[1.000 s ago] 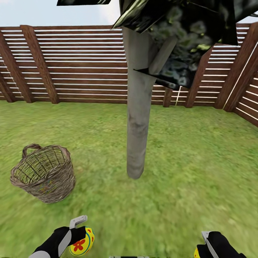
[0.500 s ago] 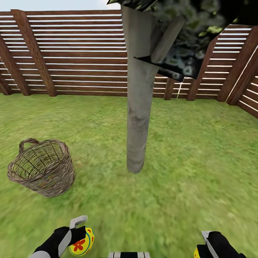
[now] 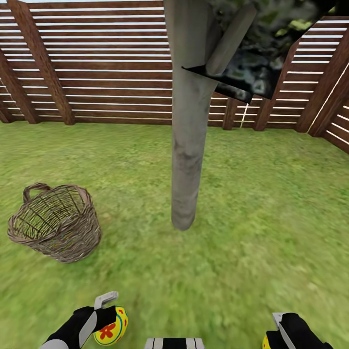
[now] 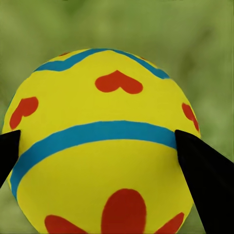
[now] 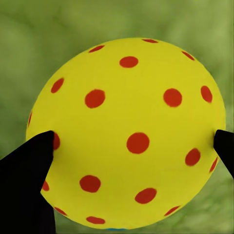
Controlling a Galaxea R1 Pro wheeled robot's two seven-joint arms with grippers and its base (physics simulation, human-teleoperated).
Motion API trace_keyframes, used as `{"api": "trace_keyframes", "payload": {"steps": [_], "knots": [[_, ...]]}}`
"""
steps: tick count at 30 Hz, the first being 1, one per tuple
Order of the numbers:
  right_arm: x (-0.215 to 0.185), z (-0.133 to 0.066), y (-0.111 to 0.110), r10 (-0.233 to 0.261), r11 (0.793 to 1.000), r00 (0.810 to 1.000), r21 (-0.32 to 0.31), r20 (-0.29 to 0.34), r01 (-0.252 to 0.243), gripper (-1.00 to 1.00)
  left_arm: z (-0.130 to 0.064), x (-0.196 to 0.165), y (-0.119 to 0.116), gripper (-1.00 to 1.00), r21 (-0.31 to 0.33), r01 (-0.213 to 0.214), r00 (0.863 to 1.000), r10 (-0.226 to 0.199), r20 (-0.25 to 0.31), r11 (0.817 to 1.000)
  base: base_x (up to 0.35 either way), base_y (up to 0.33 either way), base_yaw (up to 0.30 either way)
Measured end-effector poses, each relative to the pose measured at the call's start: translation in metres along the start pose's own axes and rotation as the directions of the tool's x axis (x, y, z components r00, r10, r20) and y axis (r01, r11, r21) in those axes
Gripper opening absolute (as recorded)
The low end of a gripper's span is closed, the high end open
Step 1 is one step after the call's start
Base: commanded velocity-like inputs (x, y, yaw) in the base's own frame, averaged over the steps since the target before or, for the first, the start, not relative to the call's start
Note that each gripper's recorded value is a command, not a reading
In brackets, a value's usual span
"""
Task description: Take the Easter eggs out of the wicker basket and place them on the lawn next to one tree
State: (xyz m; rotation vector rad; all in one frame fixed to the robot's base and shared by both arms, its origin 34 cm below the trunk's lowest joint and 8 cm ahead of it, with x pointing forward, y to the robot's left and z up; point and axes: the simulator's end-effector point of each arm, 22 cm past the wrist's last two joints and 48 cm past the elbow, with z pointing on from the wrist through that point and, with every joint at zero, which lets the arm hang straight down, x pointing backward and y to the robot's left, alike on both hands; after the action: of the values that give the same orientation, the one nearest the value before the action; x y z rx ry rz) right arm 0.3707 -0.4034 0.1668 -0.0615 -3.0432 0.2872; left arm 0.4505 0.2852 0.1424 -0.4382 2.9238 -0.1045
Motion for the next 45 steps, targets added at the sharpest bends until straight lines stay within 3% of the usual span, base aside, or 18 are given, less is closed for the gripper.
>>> {"api": "trace_keyframes", "payload": {"steps": [1, 2, 11, 19, 23, 37, 45], "knots": [[0.000, 0.000, 0.000, 0.000, 1.000, 1.000, 0.000, 0.000, 0.000, -1.00, 0.000, 0.000, 0.000, 1.00, 0.000, 0.000, 1.000, 0.000, 0.001, 1.000, 0.000, 0.000, 0.000], [0.000, 0.000, -0.001, 0.000, 1.000, 1.000, 0.001, 0.000, 0.000, 1.00, 0.000, -0.001, 0.000, 1.00, 0.000, 0.001, 1.000, -0.001, 0.002, 1.000, 0.000, 0.000, 0.000], [0.000, 0.000, 0.003, -0.003, 1.000, 1.000, -0.002, 0.000, 0.003, 1.00, 0.000, -0.001, 0.000, 1.00, 0.001, 0.002, 1.000, -0.002, 0.003, 1.000, 0.000, 0.000, 0.000], [-0.010, -0.011, 0.003, 0.002, 1.000, 0.999, -0.006, 0.032, -0.002, 1.00, -0.010, -0.012, -0.015, 1.00, 0.022, 0.000, 1.000, 0.000, 0.031, 1.000, -0.015, 0.000, 0.000], [-0.015, -0.016, 0.003, 0.003, 1.000, 0.999, -0.006, 0.048, -0.003, 1.00, -0.016, -0.019, -0.016, 1.00, 0.029, 0.015, 0.999, -0.017, 0.047, 0.999, -0.312, 0.000, 0.000], [-0.030, -0.037, 0.000, 0.017, 1.000, 0.995, -0.015, 0.102, -0.016, 1.00, -0.035, -0.040, -0.024, 1.00, 0.048, 0.012, 0.995, -0.017, 0.100, 0.999, -0.342, -0.003, 0.000], [-0.038, -0.049, -0.003, 0.023, 1.000, 0.991, -0.014, 0.133, -0.021, 1.00, -0.048, -0.052, -0.031, 1.00, 0.069, 0.014, 0.991, -0.023, 0.132, 0.998, -0.098, 0.011, 0.000]]}}
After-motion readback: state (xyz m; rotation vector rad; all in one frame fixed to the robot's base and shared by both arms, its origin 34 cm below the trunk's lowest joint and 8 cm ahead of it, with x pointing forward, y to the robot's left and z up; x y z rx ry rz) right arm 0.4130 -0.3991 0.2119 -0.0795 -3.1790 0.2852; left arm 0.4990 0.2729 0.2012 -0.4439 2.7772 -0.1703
